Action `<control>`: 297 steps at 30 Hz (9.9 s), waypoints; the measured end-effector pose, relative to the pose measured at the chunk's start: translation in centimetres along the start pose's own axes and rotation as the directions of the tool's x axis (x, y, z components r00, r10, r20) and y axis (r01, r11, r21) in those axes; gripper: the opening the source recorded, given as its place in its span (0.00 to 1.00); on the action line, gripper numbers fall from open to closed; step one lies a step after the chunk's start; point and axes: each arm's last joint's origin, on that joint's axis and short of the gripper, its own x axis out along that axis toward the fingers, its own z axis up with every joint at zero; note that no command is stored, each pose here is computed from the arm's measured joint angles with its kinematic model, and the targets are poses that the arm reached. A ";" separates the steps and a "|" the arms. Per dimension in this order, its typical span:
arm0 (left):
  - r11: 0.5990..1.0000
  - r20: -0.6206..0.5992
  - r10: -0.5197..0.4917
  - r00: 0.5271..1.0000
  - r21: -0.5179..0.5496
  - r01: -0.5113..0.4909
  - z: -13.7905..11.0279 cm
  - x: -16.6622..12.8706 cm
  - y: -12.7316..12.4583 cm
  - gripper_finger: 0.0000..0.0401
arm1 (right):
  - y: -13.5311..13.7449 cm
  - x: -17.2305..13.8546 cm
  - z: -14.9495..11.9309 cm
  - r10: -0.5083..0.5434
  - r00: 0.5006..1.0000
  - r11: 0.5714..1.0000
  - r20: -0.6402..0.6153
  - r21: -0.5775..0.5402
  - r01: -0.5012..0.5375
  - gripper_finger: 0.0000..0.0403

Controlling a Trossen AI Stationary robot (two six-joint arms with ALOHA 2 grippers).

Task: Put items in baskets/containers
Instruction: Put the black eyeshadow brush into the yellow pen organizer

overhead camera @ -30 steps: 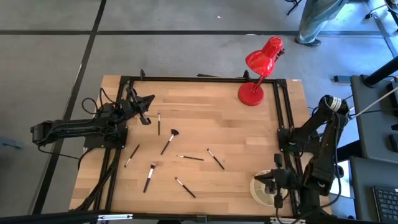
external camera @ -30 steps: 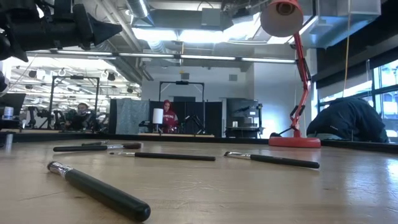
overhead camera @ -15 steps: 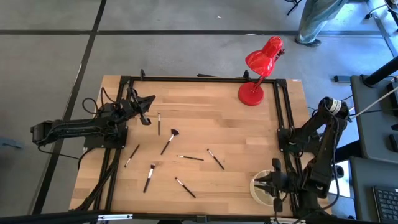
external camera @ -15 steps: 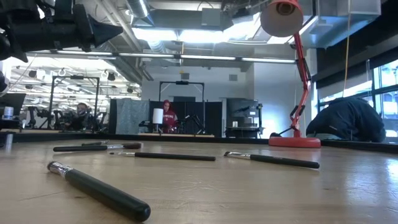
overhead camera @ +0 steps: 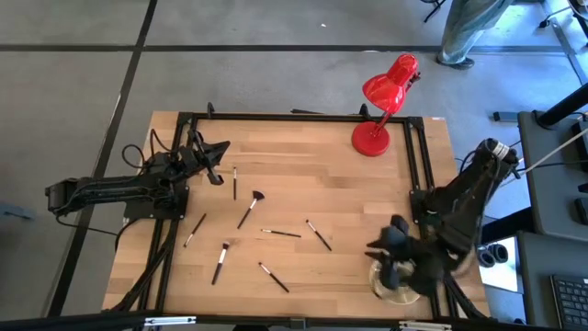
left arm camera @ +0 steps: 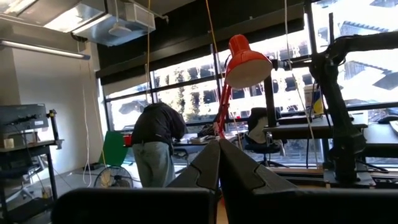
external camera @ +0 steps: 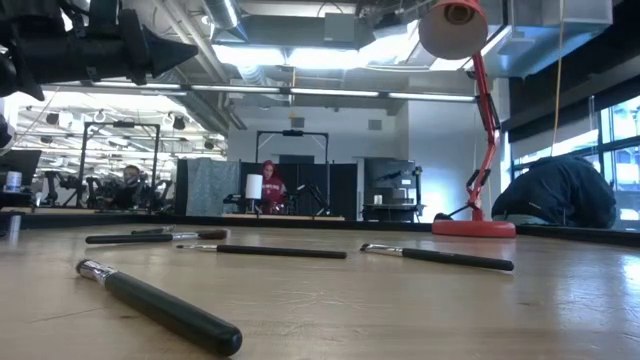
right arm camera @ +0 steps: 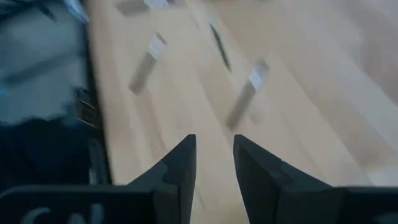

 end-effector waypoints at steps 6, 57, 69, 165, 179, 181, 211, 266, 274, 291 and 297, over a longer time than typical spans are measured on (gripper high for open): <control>1.000 0.000 0.000 1.000 0.006 0.000 0.0 0.0 0.0 0.01 | -1.6 0.6 4.3 0.016 0.940 0.996 -0.341 0.093 0.017 0.27; 0.999 -0.033 0.020 0.999 0.028 -0.019 -0.3 0.0 0.0 0.01 | 1.3 5.9 9.5 -0.027 0.842 1.000 -0.539 -0.002 0.031 0.27; 0.999 -0.033 0.020 0.999 0.036 -0.019 -0.3 0.0 0.0 0.01 | -2.7 17.7 10.7 -0.182 0.955 0.983 -0.232 -0.010 0.185 0.27; 0.991 -0.071 0.095 0.993 0.100 -0.087 -0.6 0.0 0.2 0.01 | 1.4 2.2 3.9 -0.251 0.968 0.968 0.023 -0.025 0.252 0.35; 0.985 -0.093 0.115 0.989 0.142 -0.102 -0.8 0.0 0.2 0.01 | 1.5 20.8 12.3 0.063 0.986 0.956 0.155 -0.294 -0.015 0.35; 0.984 -0.103 0.114 0.988 0.150 -0.098 -0.9 0.0 0.2 0.01 | 0.2 22.7 13.3 0.077 0.987 0.956 0.141 -0.290 -0.033 0.34; 0.859 -0.908 0.123 0.401 -0.105 -0.501 -3.9 4.1 -0.9 0.34 | -6.2 14.4 16.6 -0.479 0.872 0.875 -0.103 -0.136 0.464 0.30; 0.856 -0.284 -0.288 0.915 -0.504 0.113 1.0 9.2 -11.6 0.02 | -5.6 18.7 9.5 0.282 0.749 0.959 0.600 -0.196 -0.204 0.33; 0.839 -0.204 -0.295 0.933 -0.523 0.152 -0.2 9.7 -13.1 0.02 | -5.8 18.2 10.5 0.272 0.682 0.962 0.679 -0.216 -0.168 0.45; 0.776 -0.087 -0.395 0.915 -0.564 0.282 0.1 10.7 -14.5 0.02 | -6.7 18.3 11.2 0.230 0.668 0.973 0.708 -0.178 -0.146 0.35; 0.798 -0.061 -0.415 0.908 -0.504 0.331 0.8 10.7 -15.1 0.02 | -6.6 18.0 11.4 0.252 0.643 0.968 0.723 -0.192 -0.163 0.33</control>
